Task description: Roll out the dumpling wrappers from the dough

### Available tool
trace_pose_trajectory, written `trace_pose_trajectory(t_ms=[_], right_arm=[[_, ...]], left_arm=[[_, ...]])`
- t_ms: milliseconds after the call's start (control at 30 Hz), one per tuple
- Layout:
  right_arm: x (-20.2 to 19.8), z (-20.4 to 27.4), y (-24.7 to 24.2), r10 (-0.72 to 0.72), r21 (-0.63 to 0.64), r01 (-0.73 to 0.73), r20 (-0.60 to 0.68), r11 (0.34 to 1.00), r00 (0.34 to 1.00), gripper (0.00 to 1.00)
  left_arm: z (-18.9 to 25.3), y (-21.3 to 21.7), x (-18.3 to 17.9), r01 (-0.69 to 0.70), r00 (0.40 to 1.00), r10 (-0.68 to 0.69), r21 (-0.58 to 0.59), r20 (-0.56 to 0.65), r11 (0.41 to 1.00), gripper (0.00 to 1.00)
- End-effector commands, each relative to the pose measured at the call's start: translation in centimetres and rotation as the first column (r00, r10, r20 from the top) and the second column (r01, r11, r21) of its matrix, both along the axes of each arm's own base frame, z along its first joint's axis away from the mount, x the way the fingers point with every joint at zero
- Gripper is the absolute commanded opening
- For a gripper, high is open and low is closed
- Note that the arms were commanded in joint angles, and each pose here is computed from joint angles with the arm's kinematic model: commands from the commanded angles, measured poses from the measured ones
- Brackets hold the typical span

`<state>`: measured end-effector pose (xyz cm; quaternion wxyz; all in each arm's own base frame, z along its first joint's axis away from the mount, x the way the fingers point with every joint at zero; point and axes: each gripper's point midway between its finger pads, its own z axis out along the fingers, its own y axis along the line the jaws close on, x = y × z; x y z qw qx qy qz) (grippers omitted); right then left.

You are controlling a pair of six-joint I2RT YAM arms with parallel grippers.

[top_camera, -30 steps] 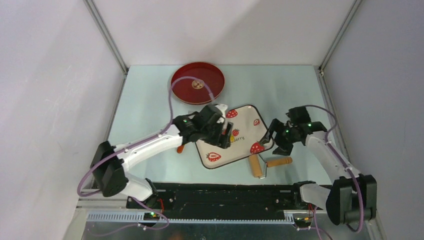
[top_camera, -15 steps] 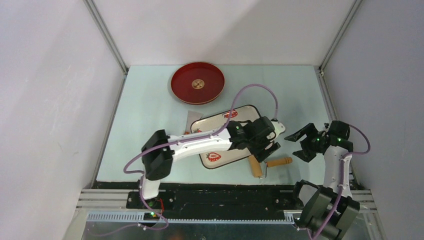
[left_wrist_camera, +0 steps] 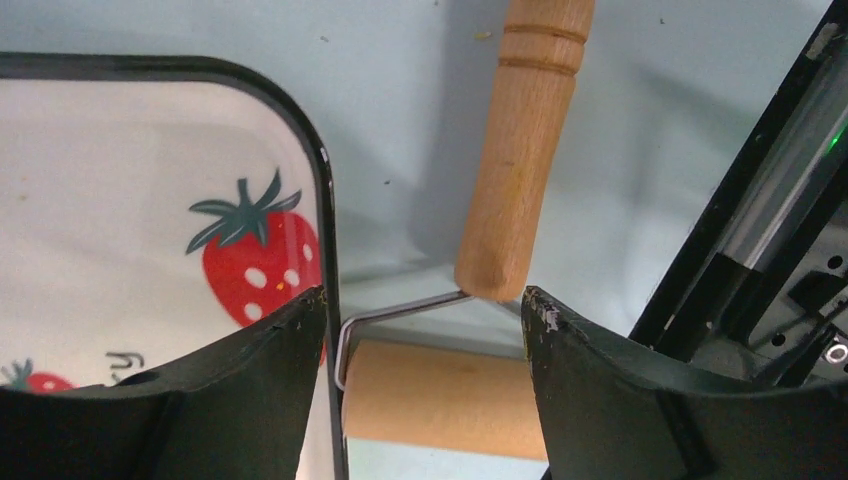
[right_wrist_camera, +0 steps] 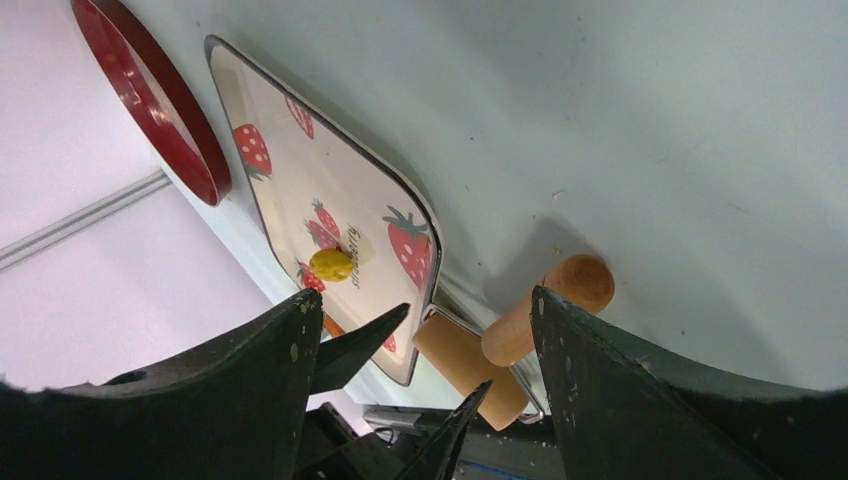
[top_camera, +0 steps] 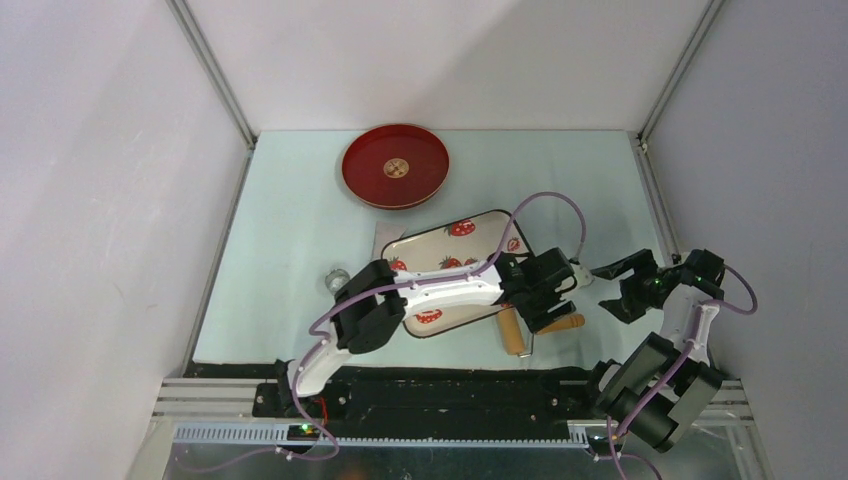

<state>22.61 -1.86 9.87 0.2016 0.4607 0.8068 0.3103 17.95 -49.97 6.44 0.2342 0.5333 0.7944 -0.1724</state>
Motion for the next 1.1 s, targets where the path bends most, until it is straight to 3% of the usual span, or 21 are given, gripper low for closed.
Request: trace_pose_trajectory(t_ms=[0, 567, 700, 767, 833, 1067], right_arm=[[0.8, 0.9, -0.9, -0.016, -0.017, 0.017, 0.053, 1.000, 0.998, 0.80], [0.3, 1.3, -2.6, -0.089, -0.037, 0.091, 0.048, 0.995, 0.995, 0.81], [0.2, 1.4, -2.7, -0.094, -0.043, 0.096, 0.050, 0.994, 0.994, 0.81], [0.1, 1.3, -2.7, -0.095, -0.047, 0.097, 0.047, 0.994, 0.994, 0.81], [0.0, 1.3, -2.7, -0.094, -0.046, 0.096, 0.046, 0.994, 0.994, 0.81], [-0.2, 1.4, -2.4, -0.087, -0.047, 0.089, 0.044, 0.995, 0.995, 0.81]], left_arm=[[0.9, -2.6, -0.9, 0.081, 0.997, -0.082, -0.059, -0.009, 0.995, 0.75], [-5.6, -0.2, -3.4, 0.130, 0.992, -0.130, 0.110, -0.005, 0.985, 0.53], [-6.5, 0.1, -2.7, 0.108, 0.994, -0.112, 0.138, 0.021, 0.984, 0.40], [-6.6, 0.1, -2.6, 0.105, 0.994, -0.110, 0.143, 0.026, 0.984, 0.27], [-6.3, 0.1, -2.3, 0.097, 0.994, -0.104, 0.143, 0.039, 0.985, 0.05], [-1.6, -0.9, -1.7, 0.061, 0.994, -0.065, 0.046, 0.087, 0.997, 0.00]])
